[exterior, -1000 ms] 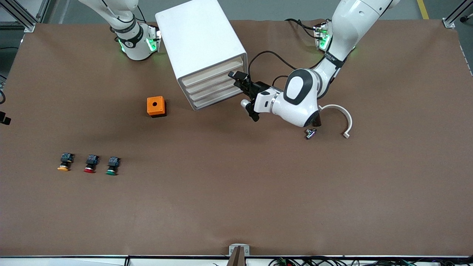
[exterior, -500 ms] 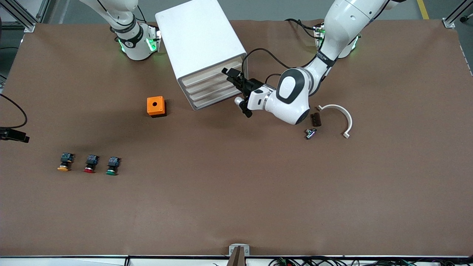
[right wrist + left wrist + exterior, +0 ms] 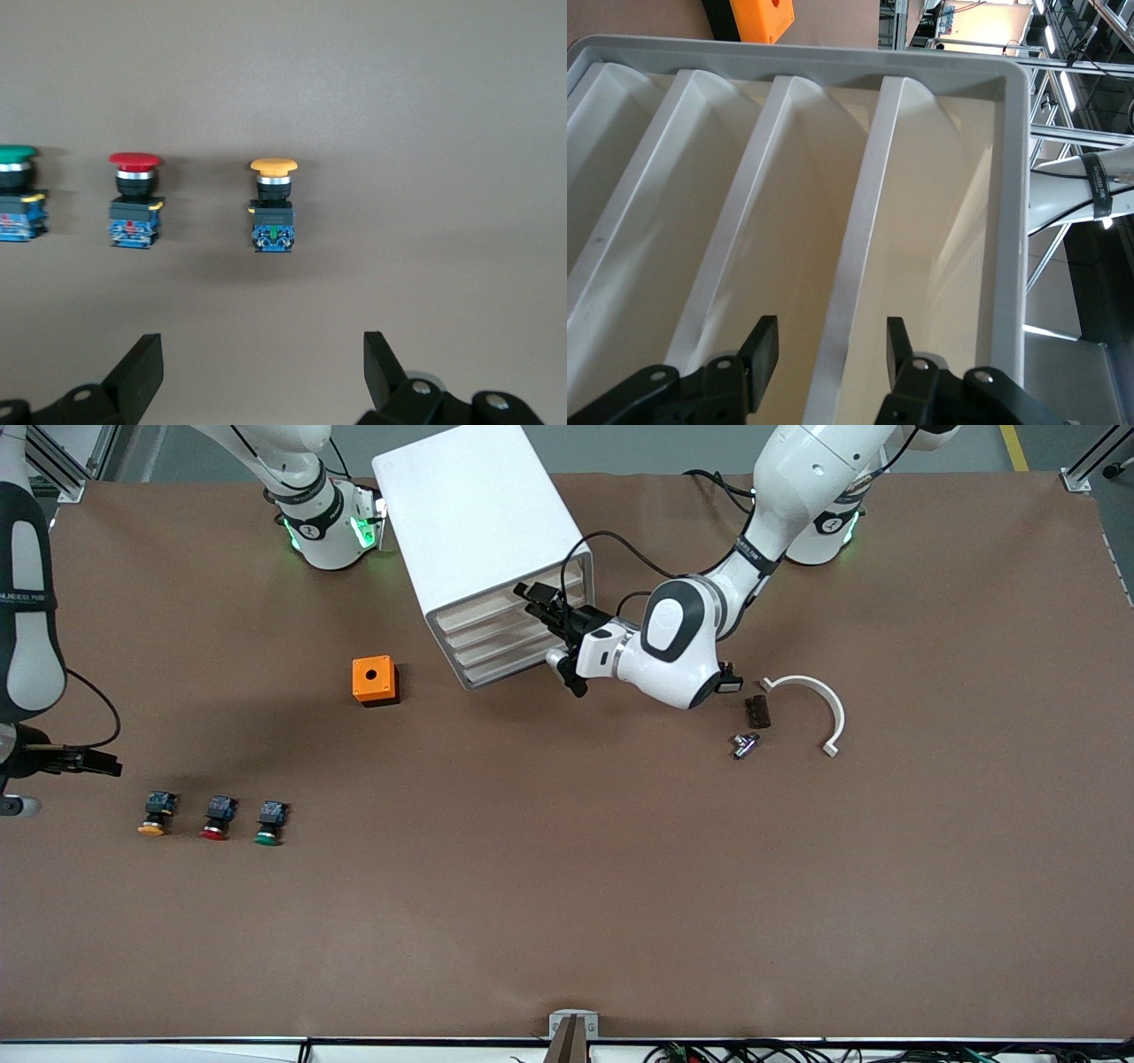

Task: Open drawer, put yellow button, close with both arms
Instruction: 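Pull the drawer open with the left gripper while the right gripper reaches the yellow button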

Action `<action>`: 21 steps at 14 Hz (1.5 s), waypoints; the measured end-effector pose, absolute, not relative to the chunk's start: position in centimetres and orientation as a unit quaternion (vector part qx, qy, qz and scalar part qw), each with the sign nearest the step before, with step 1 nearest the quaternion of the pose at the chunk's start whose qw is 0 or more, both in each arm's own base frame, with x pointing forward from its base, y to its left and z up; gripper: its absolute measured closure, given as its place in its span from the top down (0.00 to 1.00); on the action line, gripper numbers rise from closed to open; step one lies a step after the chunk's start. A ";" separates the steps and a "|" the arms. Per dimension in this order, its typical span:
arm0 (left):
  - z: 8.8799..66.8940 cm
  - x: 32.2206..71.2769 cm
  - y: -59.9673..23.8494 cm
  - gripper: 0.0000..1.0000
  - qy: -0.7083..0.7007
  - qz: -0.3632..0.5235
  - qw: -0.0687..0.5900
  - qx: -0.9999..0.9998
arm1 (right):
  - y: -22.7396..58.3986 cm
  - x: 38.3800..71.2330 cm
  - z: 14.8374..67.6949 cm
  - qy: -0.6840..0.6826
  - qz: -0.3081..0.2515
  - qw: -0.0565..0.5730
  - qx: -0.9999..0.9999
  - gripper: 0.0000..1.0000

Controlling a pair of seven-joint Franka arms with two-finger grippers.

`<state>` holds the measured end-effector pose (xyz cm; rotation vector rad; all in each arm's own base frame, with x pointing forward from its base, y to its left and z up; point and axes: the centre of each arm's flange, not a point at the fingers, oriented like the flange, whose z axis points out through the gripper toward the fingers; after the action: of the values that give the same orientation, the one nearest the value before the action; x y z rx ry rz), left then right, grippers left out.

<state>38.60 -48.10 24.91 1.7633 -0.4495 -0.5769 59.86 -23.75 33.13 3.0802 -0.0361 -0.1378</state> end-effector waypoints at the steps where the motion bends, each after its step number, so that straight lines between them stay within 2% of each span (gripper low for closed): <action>1: 24.9 38.3 -48.5 0.55 -0.190 -0.246 0.579 0.754 | -23.9 59.6 31.5 -0.009 -0.043 0.030 0.999 1.00; 3: 24.9 38.1 -48.8 0.50 -0.188 -0.244 0.579 0.755 | -24.1 59.1 28.6 -0.009 -0.046 0.030 0.998 1.00; 5: 25.0 38.1 -48.8 0.32 -0.188 -0.243 0.579 0.755 | -24.7 58.9 26.3 -0.012 -0.053 0.029 0.998 1.00; 6: 25.0 38.1 -48.8 0.32 -0.189 -0.243 0.579 0.755 | -24.8 58.8 25.2 -0.013 -0.056 0.028 0.998 1.00; 8: 25.0 38.1 -48.9 0.15 -0.189 -0.243 0.580 0.755 | -24.9 58.7 23.0 -0.017 -0.061 0.022 0.998 1.00; 9: 25.1 38.0 -49.0 0.11 -0.194 -0.238 0.583 0.752 | -24.8 58.7 21.9 -0.020 -0.061 0.019 0.998 1.00; 12: 25.1 38.1 -48.9 0.11 -0.194 -0.237 0.583 0.753 | -24.6 58.6 19.3 -0.022 -0.063 0.016 0.998 1.00; 15: 25.0 39.0 -48.6 0.11 -0.186 -0.235 0.583 0.755 | -24.5 59.0 19.4 -0.040 -0.054 0.019 0.998 1.00; 21: 24.7 45.8 -44.7 0.10 -0.151 -0.198 0.598 0.762 | -23.3 60.3 19.3 -0.085 -0.041 0.024 0.995 1.00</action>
<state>45.82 -44.73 24.70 1.7677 -0.3495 -0.4584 60.27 -23.32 19.31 3.0808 -0.2618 -0.1274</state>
